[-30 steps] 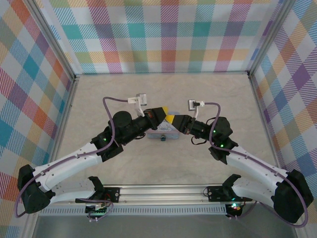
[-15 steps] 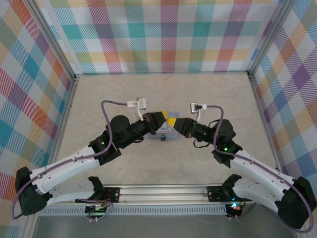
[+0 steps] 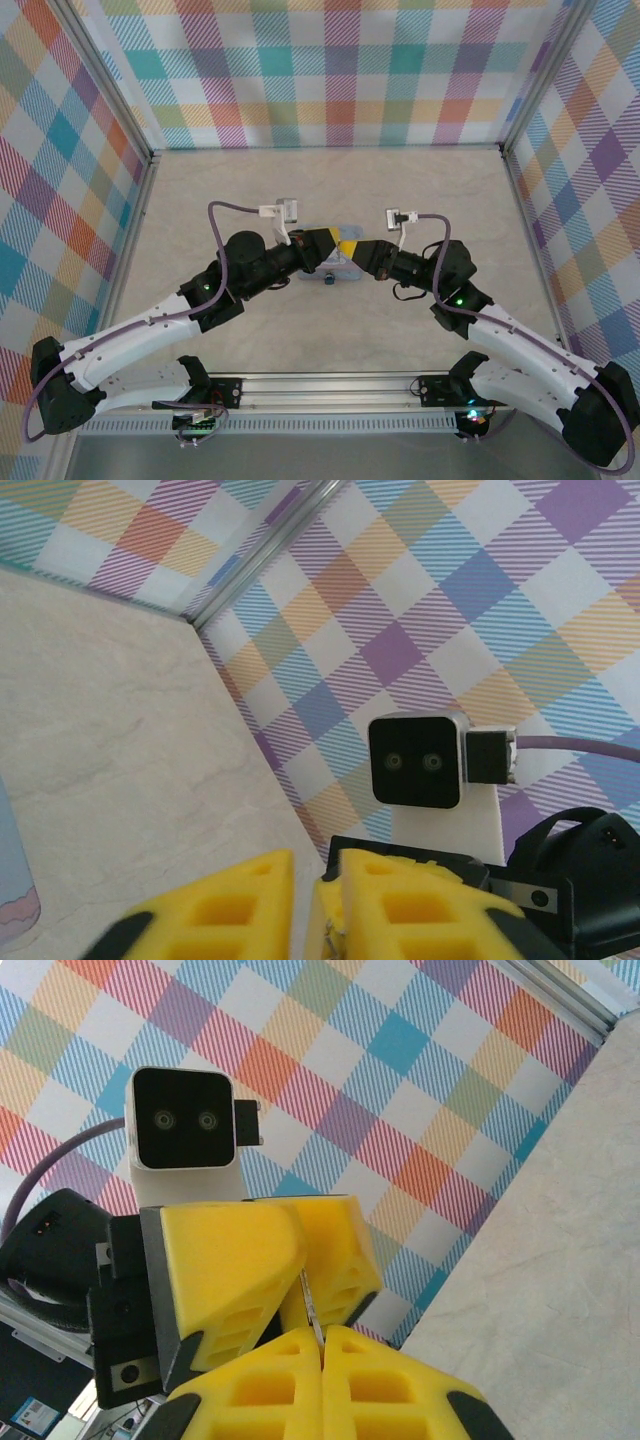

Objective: Unlock the padlock with the key

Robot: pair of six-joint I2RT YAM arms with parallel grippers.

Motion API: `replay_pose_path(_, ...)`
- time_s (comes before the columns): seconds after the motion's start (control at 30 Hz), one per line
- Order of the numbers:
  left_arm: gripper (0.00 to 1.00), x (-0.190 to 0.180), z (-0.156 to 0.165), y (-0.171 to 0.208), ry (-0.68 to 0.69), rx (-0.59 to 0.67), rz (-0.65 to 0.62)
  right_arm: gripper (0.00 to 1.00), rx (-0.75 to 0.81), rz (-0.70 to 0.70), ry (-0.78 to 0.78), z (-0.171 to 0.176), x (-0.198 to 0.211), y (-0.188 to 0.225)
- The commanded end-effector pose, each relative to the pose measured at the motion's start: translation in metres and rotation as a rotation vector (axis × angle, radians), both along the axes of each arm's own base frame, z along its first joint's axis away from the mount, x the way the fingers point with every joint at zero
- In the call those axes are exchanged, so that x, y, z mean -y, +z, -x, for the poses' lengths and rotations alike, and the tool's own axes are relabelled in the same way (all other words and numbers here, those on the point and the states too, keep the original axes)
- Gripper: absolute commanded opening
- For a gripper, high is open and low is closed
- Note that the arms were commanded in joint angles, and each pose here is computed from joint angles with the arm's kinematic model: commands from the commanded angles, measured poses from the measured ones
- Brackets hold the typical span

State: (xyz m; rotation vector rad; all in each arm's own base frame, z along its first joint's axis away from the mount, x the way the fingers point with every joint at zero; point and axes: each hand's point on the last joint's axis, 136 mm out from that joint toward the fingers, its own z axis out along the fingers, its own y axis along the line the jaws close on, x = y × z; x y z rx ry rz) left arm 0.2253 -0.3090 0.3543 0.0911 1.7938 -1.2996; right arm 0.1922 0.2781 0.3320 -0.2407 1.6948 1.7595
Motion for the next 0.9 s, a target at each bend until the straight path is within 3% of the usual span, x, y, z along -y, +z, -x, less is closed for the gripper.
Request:
replay_pose_path(0.0, 0.09, 0.000, 0.001, 0.017, -0.012, 0.036, 0.012, 0.00, 0.068, -0.019, 0.025, 0.007, 0.001, 0.021)
replay_pose_path(0.07, 0.00, 0.002, 0.002, 0.019, -0.021, 0.042, 0.014, 0.00, 0.065, -0.011, 0.031, 0.007, 0.000, 0.020)
replay_pose_path(0.17, 0.00, 0.004, 0.004, 0.020, -0.034, 0.046, 0.020, 0.00, 0.073, -0.011, 0.026, 0.008, 0.002, 0.023)
replay_pose_path(0.27, 0.00, 0.004, 0.003, 0.019, -0.032, 0.042, 0.031, 0.16, 0.084, -0.020, 0.009, 0.008, 0.004, 0.028)
replay_pose_path(0.3, 0.00, 0.004, 0.003, 0.019, -0.031, 0.040, 0.038, 0.26, 0.086, -0.024, 0.004, 0.007, 0.005, 0.030)
replay_pose_path(0.43, 0.00, 0.004, 0.002, 0.018, -0.028, 0.033, 0.049, 0.30, 0.093, -0.033, 0.000, 0.007, 0.005, 0.034)
replay_pose_path(0.7, 0.00, 0.002, 0.001, 0.019, -0.014, 0.033, 0.060, 0.19, 0.077, -0.044, 0.011, 0.005, 0.002, 0.032)
replay_pose_path(0.87, 0.00, 0.001, 0.001, 0.020, -0.011, 0.034, 0.062, 0.00, 0.060, -0.039, -0.005, 0.001, 0.002, 0.026)
